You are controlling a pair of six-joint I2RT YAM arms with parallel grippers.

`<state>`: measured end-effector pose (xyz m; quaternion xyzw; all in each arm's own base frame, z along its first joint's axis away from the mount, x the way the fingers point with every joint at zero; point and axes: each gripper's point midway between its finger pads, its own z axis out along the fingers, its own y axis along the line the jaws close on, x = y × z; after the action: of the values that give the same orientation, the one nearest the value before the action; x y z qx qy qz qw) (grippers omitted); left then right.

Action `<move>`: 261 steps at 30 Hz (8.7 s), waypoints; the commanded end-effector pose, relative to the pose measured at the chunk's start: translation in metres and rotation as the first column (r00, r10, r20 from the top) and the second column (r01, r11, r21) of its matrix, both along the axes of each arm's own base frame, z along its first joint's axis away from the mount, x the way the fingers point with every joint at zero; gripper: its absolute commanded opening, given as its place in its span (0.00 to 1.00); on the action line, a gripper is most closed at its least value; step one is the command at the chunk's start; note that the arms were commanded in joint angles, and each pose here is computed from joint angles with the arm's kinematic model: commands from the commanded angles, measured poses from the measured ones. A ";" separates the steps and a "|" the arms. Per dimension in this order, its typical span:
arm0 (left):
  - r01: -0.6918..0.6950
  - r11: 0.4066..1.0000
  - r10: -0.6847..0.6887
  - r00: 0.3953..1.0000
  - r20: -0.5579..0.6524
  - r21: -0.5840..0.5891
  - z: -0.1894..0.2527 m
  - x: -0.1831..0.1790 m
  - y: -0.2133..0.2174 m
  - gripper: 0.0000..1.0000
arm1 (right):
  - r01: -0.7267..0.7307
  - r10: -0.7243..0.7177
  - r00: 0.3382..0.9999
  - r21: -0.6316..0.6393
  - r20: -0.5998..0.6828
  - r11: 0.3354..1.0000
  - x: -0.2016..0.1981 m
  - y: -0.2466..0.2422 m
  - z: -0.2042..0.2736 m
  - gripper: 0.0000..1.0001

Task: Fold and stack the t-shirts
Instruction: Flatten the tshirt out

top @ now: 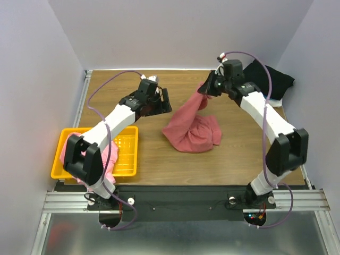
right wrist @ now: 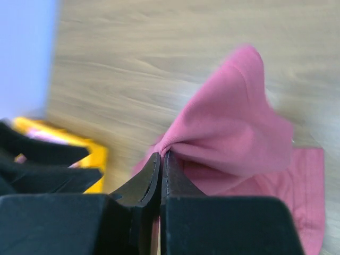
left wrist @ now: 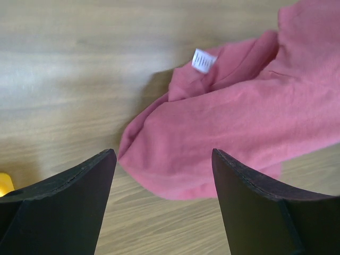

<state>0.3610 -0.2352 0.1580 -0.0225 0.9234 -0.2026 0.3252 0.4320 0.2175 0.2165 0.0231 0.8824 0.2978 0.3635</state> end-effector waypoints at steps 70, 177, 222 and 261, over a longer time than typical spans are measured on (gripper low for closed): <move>0.262 0.953 -0.291 0.933 -0.210 -0.154 -0.040 -0.079 -0.098 0.00 | -0.301 0.295 0.894 0.033 -0.336 0.953 -0.127 -0.006 -0.091 0.00; -0.241 0.893 0.314 0.939 0.143 -0.379 0.082 -0.003 0.171 0.00 | 0.351 -0.366 0.893 -0.105 -0.261 0.930 -0.071 -0.181 -0.070 0.68; -0.166 0.971 0.192 0.970 0.147 -0.172 0.068 -0.008 0.166 0.00 | 0.178 -0.266 0.946 -0.392 -0.183 0.903 0.092 -0.056 -0.175 0.67; -0.112 0.950 0.223 0.896 0.383 -0.291 0.187 0.093 0.170 0.05 | 0.355 -0.321 0.874 -0.028 0.365 0.934 0.028 -0.128 0.169 0.00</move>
<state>0.4433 -0.0738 0.3005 -0.0987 0.8333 -0.2783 0.4674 0.4801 0.0997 0.3296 0.1122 0.8351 0.2019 0.4993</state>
